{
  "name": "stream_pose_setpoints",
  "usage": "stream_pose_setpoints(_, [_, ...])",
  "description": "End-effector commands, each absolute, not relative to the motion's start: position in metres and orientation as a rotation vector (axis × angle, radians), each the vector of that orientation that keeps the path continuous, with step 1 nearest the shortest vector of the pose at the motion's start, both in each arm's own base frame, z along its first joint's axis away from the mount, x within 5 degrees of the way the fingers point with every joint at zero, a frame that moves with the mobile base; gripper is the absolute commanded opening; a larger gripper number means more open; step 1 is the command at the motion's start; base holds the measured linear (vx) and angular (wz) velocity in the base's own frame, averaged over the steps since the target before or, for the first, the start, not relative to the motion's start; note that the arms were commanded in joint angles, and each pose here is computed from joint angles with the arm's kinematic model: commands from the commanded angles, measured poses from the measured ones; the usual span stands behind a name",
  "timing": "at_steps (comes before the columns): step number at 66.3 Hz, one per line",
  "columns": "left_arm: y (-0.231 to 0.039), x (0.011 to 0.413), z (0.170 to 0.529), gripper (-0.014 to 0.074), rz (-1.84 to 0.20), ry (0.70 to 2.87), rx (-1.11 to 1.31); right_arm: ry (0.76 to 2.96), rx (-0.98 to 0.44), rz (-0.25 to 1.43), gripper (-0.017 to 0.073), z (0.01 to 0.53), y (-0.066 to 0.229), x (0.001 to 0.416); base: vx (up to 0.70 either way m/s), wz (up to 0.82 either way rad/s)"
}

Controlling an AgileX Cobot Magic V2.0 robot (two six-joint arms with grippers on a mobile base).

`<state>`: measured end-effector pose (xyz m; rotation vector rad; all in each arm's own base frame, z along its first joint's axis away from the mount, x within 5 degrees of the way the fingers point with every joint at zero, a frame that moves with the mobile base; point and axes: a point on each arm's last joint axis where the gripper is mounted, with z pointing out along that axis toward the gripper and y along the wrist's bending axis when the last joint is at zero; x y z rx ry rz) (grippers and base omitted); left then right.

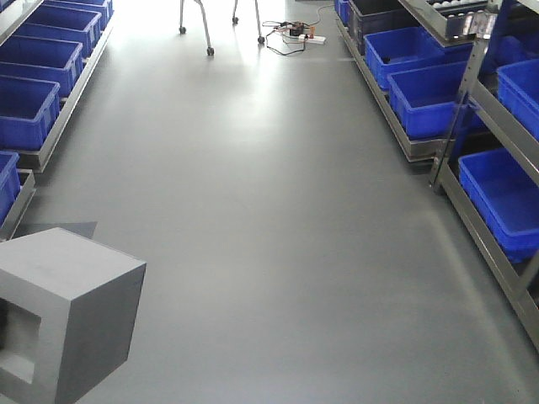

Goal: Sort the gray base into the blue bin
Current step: 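Drive down the aisle between shelves of blue bins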

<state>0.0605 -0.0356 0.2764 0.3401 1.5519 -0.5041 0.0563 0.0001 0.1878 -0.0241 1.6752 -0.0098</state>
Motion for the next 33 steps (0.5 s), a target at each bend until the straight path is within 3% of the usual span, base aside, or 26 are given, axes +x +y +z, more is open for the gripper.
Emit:
stream_pose_setpoints(1, [-0.0363,0.058,0.2964,-0.0006,-0.555,1.418,0.319,1.604,-0.031,-0.02,-0.0009,0.1902,0.0002,0.0565,0.46,0.05])
stream_pose_setpoints(33, [-0.0363,0.058,0.2964,-0.0006,-0.555,1.418,0.319,1.604,-0.031,-0.02,-0.0009,0.1902,0.0002,0.0565,0.45,0.07])
